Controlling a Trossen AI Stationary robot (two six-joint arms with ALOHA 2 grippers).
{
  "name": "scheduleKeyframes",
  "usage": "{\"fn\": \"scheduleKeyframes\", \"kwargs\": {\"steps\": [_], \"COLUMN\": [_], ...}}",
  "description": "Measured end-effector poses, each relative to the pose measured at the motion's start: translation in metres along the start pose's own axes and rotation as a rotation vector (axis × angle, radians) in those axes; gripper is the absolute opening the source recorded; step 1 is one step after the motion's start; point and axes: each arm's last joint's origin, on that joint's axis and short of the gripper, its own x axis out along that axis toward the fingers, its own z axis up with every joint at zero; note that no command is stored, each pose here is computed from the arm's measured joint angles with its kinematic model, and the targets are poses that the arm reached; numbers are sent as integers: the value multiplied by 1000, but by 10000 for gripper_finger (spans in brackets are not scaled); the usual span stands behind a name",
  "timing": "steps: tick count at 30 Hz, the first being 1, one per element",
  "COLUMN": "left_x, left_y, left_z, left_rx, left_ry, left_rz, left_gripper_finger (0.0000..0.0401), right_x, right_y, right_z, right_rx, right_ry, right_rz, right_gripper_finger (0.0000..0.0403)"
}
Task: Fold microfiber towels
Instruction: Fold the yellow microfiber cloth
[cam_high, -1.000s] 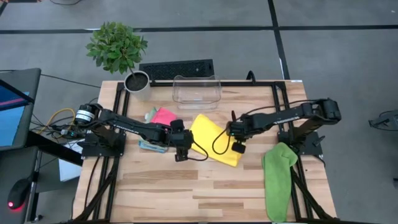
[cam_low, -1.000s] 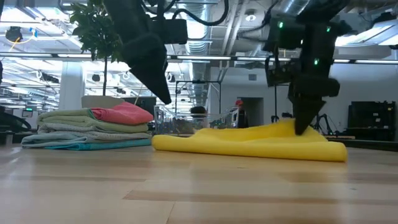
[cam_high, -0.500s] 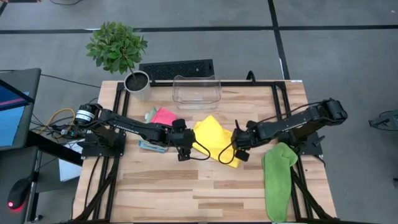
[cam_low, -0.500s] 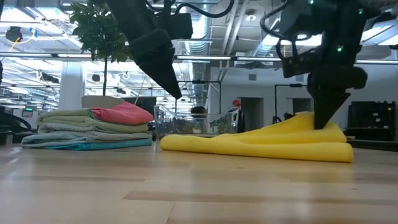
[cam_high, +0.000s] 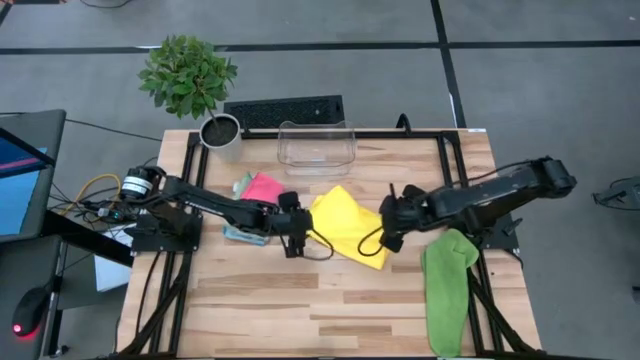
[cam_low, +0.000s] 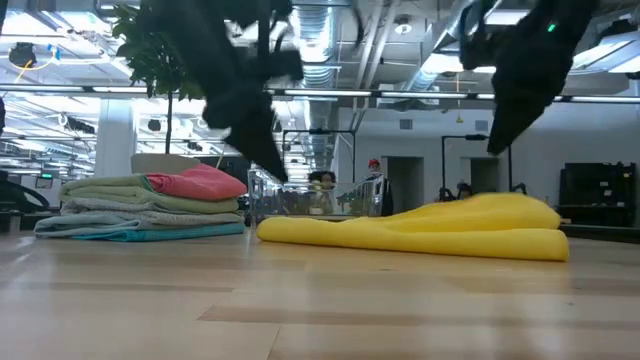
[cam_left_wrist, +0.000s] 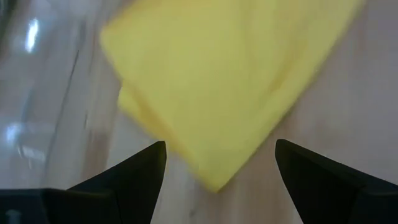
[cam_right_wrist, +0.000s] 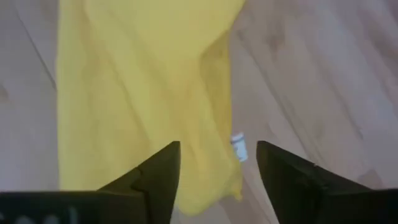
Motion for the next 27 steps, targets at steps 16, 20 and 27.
{"fn": "scheduleKeyframes", "kwargs": {"steps": [16, 20, 27], "left_x": [21, 22, 22], "left_y": [10, 9, 9], "left_z": [-41, -38, -35], "left_rx": [77, 74, 68], "left_ry": [113, 73, 42], "left_rz": [-121, -122, -121], "left_gripper_finger": [295, 295, 295], "right_x": [11, 38, 72], "right_y": [86, 108, 118], "right_z": [-46, -55, -68], "right_rx": [-160, -204, -164], "right_ry": [-208, -179, -77], "right_rz": [187, 170, 98], "right_gripper_finger": [248, 248, 246]}}
